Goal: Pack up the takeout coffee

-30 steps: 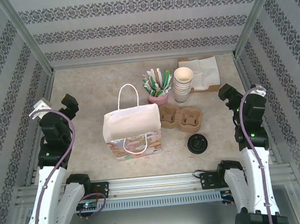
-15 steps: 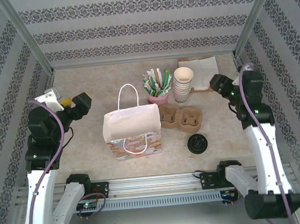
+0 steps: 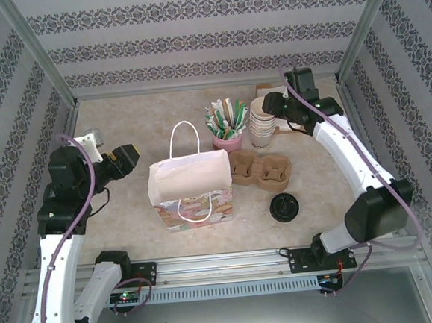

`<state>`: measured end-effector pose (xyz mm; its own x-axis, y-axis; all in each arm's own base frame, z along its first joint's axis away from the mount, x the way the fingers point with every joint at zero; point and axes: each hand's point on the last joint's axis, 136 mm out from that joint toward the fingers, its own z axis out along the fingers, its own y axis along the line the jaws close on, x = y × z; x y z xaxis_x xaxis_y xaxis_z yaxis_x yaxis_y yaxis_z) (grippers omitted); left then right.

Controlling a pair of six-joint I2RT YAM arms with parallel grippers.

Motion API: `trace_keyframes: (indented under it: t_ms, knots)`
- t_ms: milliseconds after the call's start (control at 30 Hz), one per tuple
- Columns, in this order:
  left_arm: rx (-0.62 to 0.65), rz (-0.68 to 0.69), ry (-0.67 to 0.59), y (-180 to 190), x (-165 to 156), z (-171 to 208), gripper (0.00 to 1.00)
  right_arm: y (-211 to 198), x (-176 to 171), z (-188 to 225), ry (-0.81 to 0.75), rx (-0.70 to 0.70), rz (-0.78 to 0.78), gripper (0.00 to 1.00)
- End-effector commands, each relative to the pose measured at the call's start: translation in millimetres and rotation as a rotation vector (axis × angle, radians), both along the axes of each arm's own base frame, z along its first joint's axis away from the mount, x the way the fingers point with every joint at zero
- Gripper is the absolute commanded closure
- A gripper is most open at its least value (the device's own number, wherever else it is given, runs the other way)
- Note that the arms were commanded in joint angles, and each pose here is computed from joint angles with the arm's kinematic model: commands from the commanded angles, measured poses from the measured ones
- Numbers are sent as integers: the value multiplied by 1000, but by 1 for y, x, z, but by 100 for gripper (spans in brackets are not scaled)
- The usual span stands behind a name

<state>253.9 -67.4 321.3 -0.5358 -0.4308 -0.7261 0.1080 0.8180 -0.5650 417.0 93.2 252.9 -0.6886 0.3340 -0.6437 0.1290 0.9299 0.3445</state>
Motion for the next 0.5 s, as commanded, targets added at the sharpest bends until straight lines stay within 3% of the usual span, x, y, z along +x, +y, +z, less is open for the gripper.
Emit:
trace_keyframes:
  t_ms: [0,133,233,467]
  knots:
    - [32,-30,9,-1,-13,4,35,-19,8,-2,10,-65,-104,52]
    - [27,-45,14,-3,-14,2,35,-23,13,-15,33,-73,-132,52]
    - [16,-55,10,-5,-13,2,40,-20,18,-22,46,-57,-130,57]
    - [-4,-65,15,-8,-11,-1,41,-17,23,-23,41,-40,-141,64]
